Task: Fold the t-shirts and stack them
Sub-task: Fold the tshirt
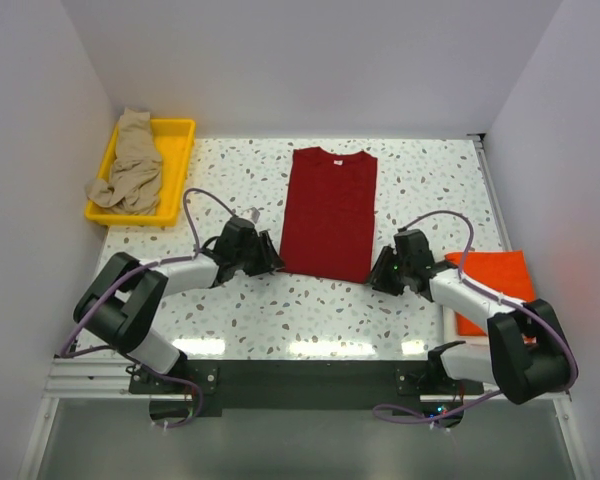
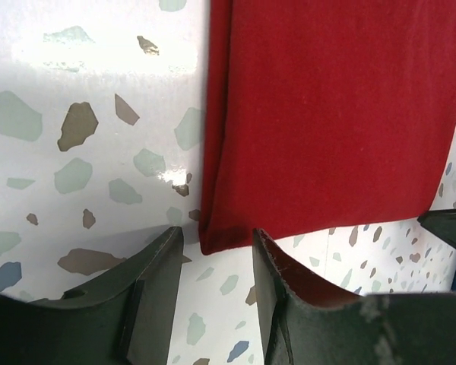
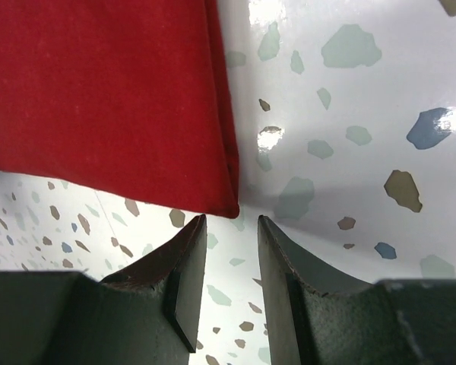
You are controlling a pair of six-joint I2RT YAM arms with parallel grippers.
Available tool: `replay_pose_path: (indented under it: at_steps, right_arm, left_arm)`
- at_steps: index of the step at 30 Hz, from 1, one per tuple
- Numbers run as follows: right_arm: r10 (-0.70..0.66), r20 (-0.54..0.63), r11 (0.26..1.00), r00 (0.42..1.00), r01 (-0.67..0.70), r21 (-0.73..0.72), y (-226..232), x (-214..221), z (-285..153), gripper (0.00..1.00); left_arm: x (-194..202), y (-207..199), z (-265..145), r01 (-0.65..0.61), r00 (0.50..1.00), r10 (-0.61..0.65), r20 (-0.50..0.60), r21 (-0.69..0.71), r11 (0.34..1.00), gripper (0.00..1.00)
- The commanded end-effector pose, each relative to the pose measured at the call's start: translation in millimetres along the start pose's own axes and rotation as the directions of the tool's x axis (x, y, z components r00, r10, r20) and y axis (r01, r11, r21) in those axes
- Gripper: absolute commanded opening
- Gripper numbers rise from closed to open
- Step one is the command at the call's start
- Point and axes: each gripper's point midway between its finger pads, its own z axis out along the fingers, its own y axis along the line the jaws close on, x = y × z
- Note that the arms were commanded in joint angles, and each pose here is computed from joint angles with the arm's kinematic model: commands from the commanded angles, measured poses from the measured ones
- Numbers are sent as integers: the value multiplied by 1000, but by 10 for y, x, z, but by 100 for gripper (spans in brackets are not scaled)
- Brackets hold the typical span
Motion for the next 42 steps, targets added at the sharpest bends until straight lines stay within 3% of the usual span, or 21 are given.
replay_pose_path:
  at_steps: [1,16,18,28,31,42]
  right_arm:
    - [58,17,997,998,-57,-47,74,-31,79,37]
    - [159,64,986,985,-155,-68,45,-59,221,37]
    - [160,57,985,985,-156,-69,47,-49,239,36]
    - [89,39,995,995,-86,-59,86,-73,145,5]
    - [60,23,996,998,-59,-74,98,-18,67,0]
    - [-24,-53,987,998,15,-160,42,391,-373,0]
  left_arm:
    - [-3,-27,46,-13,1000,13,14,29,999,47]
    - [124,96,171,18,1000,-18,-23,4,1000,31]
    - [145,93,168,27,999,-27,-29,5,1000,25]
    - [192,-3,59,59,998,-57,-39,53,997,0]
    - [278,10,-40,77,996,-74,-48,60,995,0]
    - [676,7,-563,99,994,-95,-47,112,989,0]
